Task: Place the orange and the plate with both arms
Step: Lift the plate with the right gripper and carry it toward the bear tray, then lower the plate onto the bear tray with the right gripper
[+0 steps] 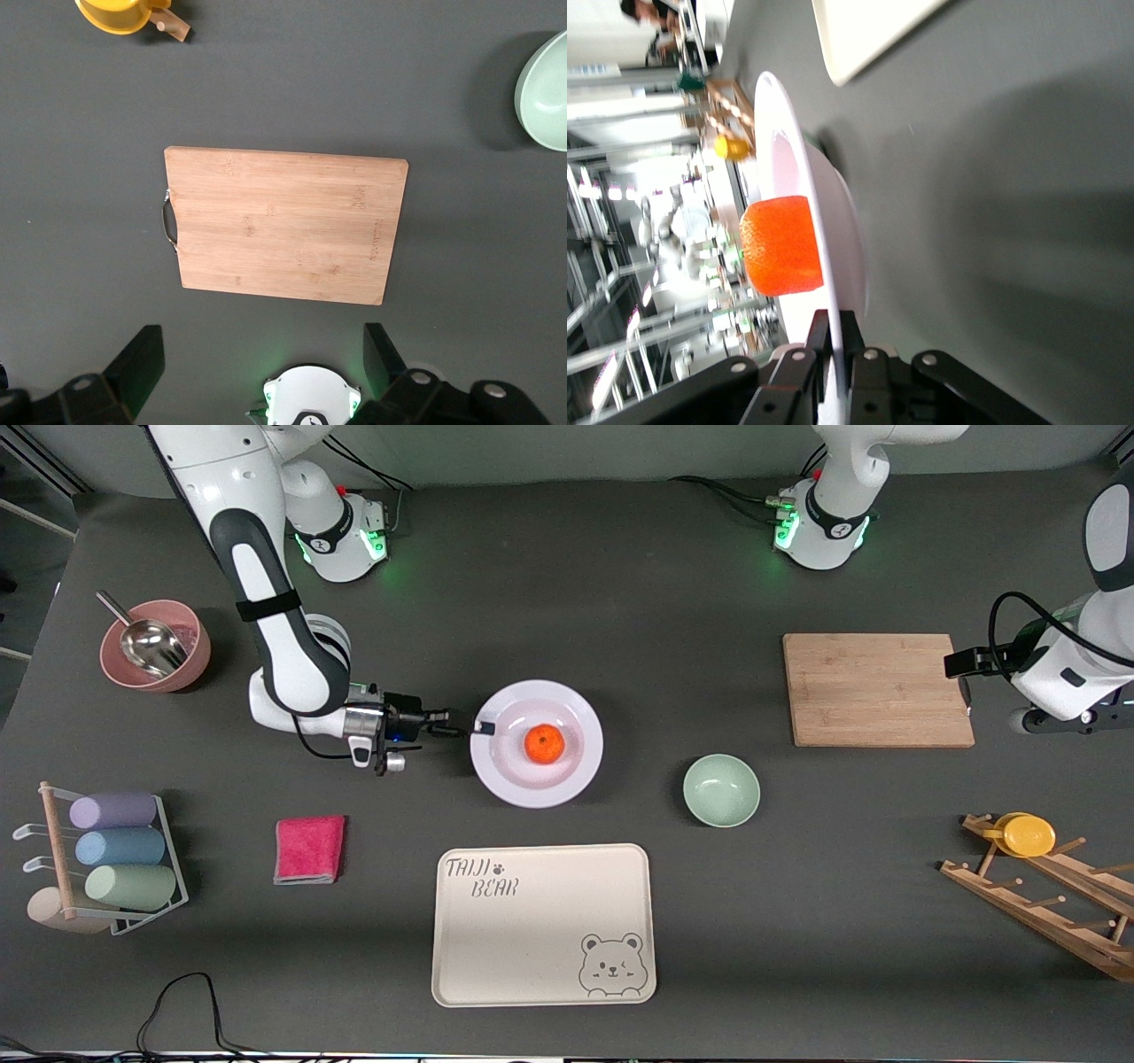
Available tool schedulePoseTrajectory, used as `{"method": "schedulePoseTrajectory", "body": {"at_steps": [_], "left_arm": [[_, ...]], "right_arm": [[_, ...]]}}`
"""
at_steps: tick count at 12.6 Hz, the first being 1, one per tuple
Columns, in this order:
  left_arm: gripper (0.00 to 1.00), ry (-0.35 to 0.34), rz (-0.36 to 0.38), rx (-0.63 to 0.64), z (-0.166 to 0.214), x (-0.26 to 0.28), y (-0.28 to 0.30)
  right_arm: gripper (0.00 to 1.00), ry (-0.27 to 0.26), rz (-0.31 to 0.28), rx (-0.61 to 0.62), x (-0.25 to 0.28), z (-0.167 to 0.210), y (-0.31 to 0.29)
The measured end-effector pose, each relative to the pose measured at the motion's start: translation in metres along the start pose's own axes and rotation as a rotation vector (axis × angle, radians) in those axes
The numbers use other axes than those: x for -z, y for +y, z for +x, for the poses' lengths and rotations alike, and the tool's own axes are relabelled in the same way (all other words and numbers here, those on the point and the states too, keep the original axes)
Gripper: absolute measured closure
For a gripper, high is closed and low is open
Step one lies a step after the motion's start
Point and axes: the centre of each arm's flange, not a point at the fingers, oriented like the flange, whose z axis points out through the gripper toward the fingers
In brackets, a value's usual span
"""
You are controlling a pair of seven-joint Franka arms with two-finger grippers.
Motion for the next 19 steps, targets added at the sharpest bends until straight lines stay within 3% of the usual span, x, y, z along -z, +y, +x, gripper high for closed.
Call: {"method": "schedulePoseTrajectory", "body": {"at_steps": [8, 12, 19], "left_arm": [[0.00, 0.001, 0.000, 0.000, 0.000, 0.001, 0.000], [0.00, 0.001, 0.000, 0.000, 0.000, 0.001, 0.000], [0.00, 0.002, 0.001, -0.003, 0.000, 0.001, 0.002]], "right_arm": [[0.92, 0.195, 0.044, -0.057, 0.031, 0.075, -0.095], [0.92, 0.257, 0.057, -0.097, 0.018, 0.115, -0.127], [0.92, 0.429, -0.010, -0.098, -0.013, 0.171, -0.115]]}}
